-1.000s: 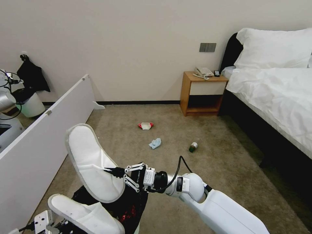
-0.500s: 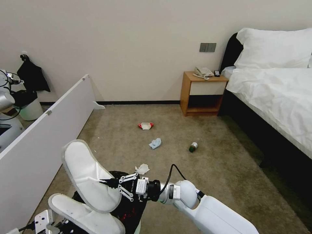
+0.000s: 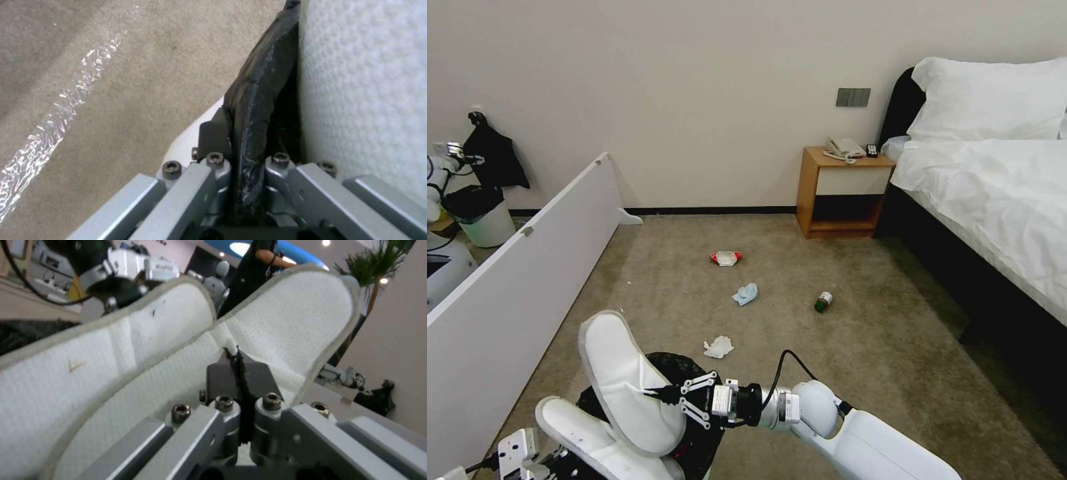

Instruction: Pick up the trash bin, then pick up the garbage from the floor and place it into the trash bin.

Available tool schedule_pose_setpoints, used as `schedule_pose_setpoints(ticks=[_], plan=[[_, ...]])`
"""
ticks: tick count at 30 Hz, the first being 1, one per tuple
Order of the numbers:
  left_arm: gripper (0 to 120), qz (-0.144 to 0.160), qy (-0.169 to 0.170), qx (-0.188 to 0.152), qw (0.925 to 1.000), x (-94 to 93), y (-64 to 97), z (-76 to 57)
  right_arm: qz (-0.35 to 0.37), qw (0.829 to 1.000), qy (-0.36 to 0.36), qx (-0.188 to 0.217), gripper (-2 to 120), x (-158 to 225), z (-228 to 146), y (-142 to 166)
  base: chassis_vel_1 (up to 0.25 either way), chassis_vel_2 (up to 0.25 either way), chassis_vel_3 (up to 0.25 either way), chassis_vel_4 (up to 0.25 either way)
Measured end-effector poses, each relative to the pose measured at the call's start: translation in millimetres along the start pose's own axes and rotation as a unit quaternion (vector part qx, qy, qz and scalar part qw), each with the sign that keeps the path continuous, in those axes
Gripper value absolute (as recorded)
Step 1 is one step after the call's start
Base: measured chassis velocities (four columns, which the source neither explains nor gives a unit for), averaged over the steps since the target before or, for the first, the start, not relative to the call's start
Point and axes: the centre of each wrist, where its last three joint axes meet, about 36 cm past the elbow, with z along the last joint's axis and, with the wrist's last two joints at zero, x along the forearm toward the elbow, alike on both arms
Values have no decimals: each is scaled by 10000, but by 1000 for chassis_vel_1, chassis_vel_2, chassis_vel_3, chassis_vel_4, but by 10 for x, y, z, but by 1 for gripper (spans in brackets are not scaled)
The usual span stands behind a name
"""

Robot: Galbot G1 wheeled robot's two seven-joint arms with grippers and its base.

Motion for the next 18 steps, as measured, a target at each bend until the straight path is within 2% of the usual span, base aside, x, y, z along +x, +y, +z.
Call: schedule_pose_setpoints(ticks=[18], plan=[[3, 13, -4, 24, 10000, 3, 8, -34, -195, 9994, 270, 112, 0, 88, 157, 58, 0, 0, 0, 0]])
